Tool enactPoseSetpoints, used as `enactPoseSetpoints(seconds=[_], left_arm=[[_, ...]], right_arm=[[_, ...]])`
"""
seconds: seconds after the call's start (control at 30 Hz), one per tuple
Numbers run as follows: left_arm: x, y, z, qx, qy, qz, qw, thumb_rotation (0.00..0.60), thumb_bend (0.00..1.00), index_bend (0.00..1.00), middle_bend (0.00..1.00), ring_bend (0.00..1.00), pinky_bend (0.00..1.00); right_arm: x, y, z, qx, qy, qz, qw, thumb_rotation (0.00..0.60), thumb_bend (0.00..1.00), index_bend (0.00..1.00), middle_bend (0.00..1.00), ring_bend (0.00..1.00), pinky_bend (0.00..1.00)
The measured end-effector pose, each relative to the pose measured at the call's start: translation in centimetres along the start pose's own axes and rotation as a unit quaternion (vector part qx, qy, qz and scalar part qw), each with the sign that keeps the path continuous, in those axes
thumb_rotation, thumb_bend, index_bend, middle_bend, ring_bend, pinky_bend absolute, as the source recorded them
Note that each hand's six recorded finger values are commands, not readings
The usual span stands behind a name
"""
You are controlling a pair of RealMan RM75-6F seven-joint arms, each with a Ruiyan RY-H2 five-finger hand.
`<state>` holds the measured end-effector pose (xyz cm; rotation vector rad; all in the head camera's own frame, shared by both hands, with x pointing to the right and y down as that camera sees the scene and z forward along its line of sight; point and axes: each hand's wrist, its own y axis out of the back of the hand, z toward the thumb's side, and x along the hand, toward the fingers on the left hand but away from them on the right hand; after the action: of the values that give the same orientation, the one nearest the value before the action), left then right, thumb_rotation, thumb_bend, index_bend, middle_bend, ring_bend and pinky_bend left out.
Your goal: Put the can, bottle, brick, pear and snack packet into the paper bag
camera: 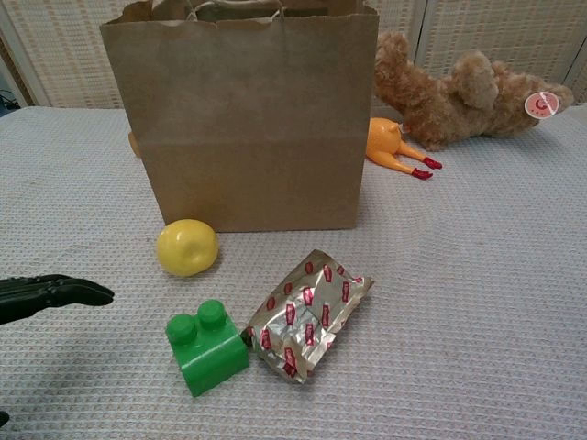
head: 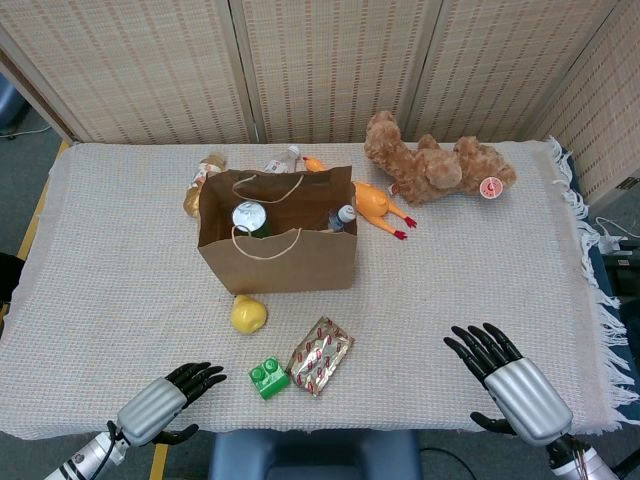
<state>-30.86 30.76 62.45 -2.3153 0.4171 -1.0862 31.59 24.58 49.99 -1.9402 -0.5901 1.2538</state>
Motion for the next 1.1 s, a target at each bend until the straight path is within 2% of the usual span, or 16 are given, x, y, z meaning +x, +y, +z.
enactPoseSetpoints(seconds=[0.37,0.63,0.97,1.1], left_arm=[[5.0,-1.4,1.4,-0.033,0.030,-0.014,0.9989,0.600,0.34,0.00,0.00,0.00,0.05],[5.8,-2.8,2.1,-0.055,0.040,-0.029,0.9973,0.600,0.34,0.00,0.00,0.00,0.04],[6.7,-2.9,3.5,-0.116,0.056,-0.006,0.9916,0.600,0.33,0.00,0.00,0.00,0.03],[7.1,-2.7,4.1,-0.123,0.059,0.005,0.9906,0.600,0.33,0.00,0.00,0.00,0.03]], right_arm=[[-0.3,0.1,-0.6,-0.003,-0.008,0.002,1.0000,0.600,0.02,0.00,0.00,0.00,0.00],[-0.4,0.1,-0.9,-0.005,-0.013,0.001,0.9999,0.600,0.02,0.00,0.00,0.00,0.00],[-0.5,-0.1,-0.8,-0.001,-0.013,0.004,0.9999,0.600,0.02,0.00,0.00,0.00,0.00],[-0.5,-0.1,-0.8,-0.001,-0.012,0.003,0.9999,0.600,0.02,0.00,0.00,0.00,0.00]])
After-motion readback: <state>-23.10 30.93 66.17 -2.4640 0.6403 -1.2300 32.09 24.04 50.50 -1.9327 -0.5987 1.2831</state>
